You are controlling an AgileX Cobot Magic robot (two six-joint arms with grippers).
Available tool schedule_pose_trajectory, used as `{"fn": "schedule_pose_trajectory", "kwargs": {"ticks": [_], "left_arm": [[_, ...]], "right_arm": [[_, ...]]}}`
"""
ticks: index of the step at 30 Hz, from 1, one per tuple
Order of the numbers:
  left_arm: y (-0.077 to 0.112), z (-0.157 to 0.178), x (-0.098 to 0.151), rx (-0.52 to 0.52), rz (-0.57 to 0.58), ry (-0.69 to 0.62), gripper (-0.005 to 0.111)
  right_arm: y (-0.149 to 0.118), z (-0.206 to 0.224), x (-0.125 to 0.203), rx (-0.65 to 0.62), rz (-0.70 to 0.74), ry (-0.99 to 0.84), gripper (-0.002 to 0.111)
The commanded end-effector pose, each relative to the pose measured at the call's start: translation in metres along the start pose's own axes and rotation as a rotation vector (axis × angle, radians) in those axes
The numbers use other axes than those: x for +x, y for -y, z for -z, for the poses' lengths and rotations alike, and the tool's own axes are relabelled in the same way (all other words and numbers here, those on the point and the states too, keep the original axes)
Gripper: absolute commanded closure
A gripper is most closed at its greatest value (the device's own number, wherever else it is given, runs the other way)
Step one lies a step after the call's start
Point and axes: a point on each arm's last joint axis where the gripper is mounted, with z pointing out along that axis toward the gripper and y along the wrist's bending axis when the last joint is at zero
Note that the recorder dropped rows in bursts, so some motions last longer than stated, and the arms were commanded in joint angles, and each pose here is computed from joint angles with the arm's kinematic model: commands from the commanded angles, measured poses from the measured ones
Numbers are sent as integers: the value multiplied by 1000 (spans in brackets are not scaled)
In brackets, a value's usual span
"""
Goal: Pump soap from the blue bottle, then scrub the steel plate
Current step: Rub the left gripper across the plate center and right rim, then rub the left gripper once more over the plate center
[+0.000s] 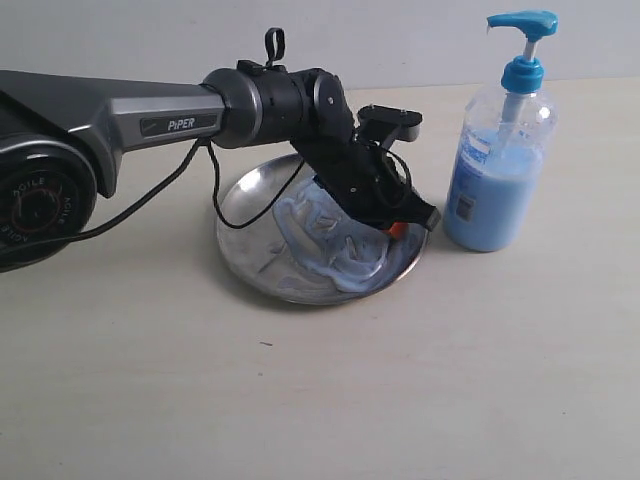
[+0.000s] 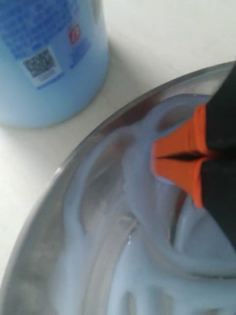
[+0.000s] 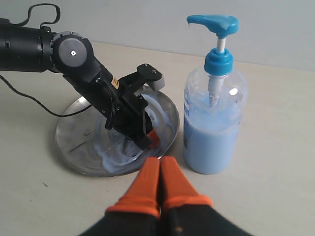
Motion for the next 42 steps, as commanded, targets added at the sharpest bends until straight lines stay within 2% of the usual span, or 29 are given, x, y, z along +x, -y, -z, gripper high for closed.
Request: {"fn": "schedule_pose_trajectory", "kwargs": {"ticks": [1,10,15,24,34,42], "left_arm": [[-3,-5,-2,-29,0,45,107],[-9,-4,-7,-100,-46,100,107],[-21,-2,-6,-166,-17,89,107],[-52,9,5,-174,204,2,107],[-45,10,25,-124,234,-225,107],[-35,11,31,-35,293,-312,107]], "right_arm": [[0,0,0,1,-2,8,108],[0,0,0,-3,-7,8,108],[0,0,0,-5,-10,7,108],[0,0,0,-5,-10,7,108],[0,1,-1,-3,-8,17,108],[1,1,-2,7,6,26,108]]}}
